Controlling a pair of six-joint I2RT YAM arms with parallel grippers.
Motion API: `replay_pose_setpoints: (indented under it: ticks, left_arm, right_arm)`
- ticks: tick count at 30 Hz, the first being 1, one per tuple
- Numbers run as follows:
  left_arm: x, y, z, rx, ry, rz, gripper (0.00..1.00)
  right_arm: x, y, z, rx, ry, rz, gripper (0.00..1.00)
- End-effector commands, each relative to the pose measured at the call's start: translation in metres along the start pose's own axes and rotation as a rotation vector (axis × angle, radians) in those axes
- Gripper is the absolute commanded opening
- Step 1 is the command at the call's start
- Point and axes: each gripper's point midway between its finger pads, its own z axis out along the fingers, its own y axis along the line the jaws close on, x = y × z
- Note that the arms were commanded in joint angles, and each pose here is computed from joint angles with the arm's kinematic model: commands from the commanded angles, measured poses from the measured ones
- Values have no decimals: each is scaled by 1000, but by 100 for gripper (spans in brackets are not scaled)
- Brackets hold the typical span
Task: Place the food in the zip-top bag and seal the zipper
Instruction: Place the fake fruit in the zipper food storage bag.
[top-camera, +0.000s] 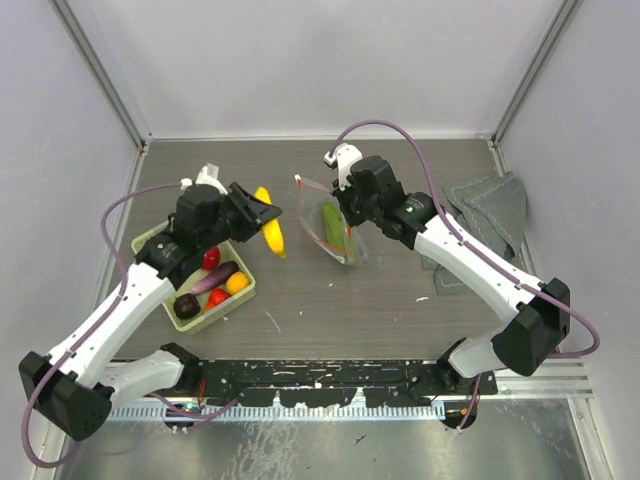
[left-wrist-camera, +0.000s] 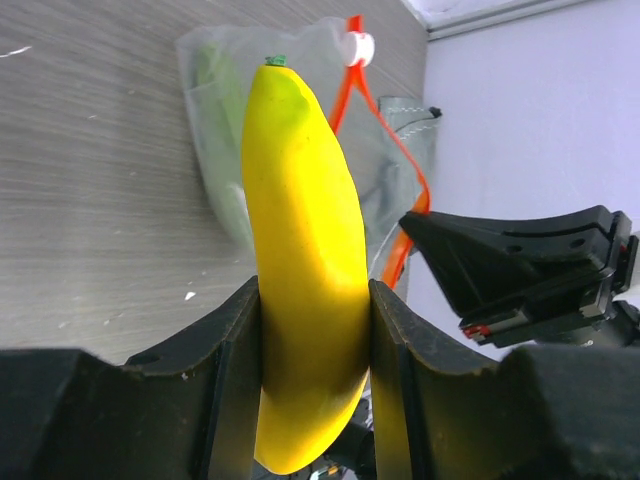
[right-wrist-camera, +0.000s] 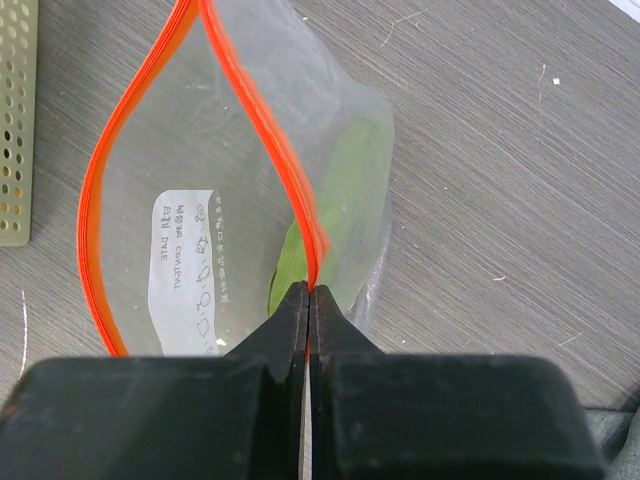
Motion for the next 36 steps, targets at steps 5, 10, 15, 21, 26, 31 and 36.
replay_pose_setpoints:
  ticks: [5, 10, 15, 21, 26, 31, 36]
  left_arm:
    - [-18, -100, 17, 290, -107, -25, 0]
    - [-13, -114, 31, 338, -139, -71, 0]
    - [-9, -115, 44, 333, -167, -85, 0]
    - [-10, -116, 44, 357, -184, -109, 0]
    - [-10, -112, 42, 326, -200, -92, 0]
    - [10, -99, 55, 286, -152, -102, 0]
    - [33, -81, 70, 220, -112, -91, 0]
  right_arm:
    - [-30, 2, -14, -14, -119, 29, 0]
    - [-30, 2, -14, -15, -119, 31, 0]
    - [-30, 2, -13, -16, -118, 32, 0]
    - [-29, 2, -14, -16, -118, 31, 0]
    - [-30, 3, -13, -19, -120, 35, 0]
    - [-30, 4, -13, -21, -121, 37, 0]
    - [-31, 2, -14, -15, -124, 39, 0]
